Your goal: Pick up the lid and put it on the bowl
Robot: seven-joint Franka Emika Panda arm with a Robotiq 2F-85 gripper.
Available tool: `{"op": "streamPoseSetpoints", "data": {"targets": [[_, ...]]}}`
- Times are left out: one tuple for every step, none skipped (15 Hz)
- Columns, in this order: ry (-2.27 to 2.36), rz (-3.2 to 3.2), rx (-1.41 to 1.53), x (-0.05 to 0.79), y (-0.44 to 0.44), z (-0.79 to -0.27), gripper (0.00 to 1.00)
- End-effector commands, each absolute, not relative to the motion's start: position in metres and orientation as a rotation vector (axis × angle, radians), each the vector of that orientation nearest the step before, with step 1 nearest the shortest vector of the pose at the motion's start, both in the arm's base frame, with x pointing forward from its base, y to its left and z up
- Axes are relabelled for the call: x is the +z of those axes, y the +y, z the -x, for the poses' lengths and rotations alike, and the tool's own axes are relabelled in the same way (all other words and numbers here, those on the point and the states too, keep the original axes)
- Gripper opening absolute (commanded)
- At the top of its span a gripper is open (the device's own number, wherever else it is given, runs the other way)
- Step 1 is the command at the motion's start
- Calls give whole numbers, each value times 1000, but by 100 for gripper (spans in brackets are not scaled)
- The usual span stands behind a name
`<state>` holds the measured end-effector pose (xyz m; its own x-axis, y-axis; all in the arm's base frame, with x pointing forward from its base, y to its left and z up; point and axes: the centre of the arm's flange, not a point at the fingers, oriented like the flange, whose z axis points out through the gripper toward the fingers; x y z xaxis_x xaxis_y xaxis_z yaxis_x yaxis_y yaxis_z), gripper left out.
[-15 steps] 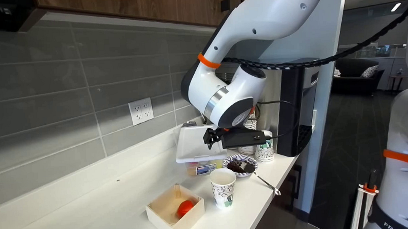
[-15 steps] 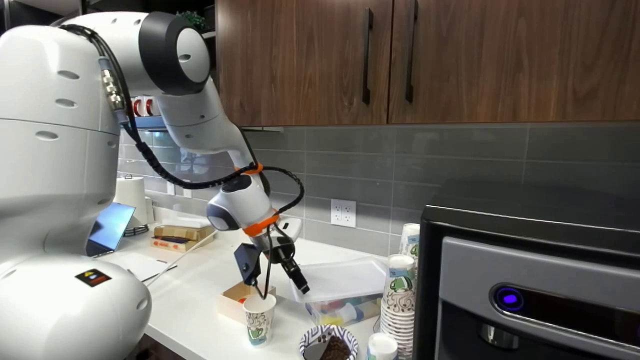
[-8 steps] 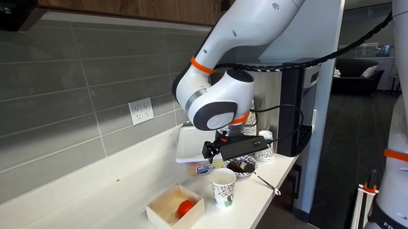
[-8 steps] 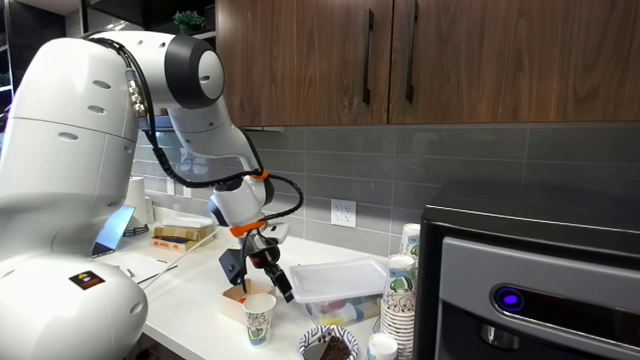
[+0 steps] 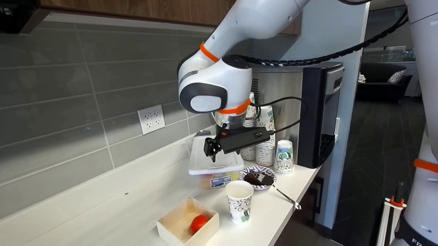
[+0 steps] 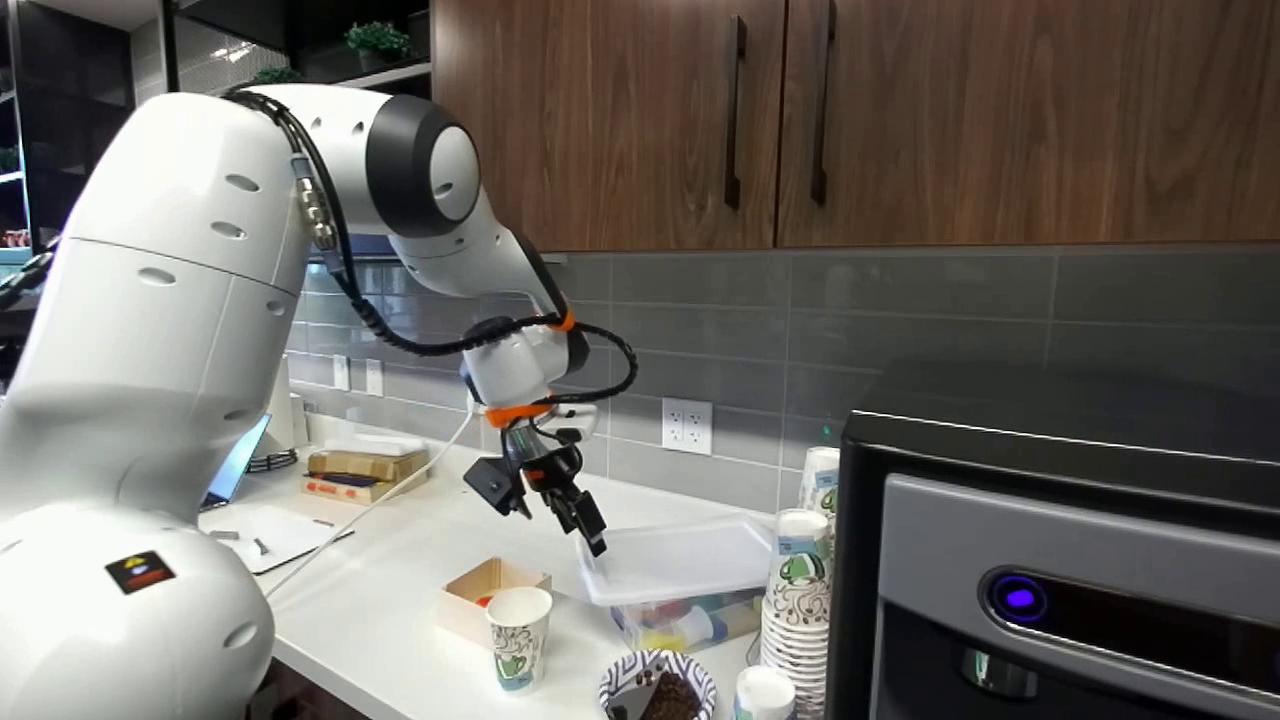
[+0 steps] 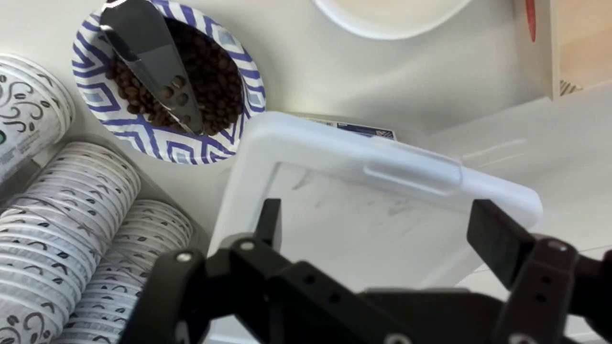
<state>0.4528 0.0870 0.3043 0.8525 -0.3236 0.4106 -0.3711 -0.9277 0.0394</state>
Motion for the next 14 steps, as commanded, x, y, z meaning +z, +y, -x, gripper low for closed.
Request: {"op": "streamPoseSetpoints", "data": {"targets": [[-519,-2947,504,313,87,-488,100],[-511,-2955,484,311,87,-493,100],[-505,-2964,453,310,87,-498,100],[-500,-2973,421,308,88,-502,100],[-497,-2981,392,306,89,-505,100],[-491,-2988,359,305,91,-507,100],[-484,-2994,331,304,93,-509,100],[-475,-2996,306,303,95,-511,100],[-478,-3003,278,302,98,-512,100],[-480,-3009,248,302,101,-513,100],[-482,-3012,221,300,101,-515,100],[-484,-3016,191,297,102,-517,100],[-489,-3018,167,295,102,-519,100],[-493,-3019,145,292,102,-521,100]]}}
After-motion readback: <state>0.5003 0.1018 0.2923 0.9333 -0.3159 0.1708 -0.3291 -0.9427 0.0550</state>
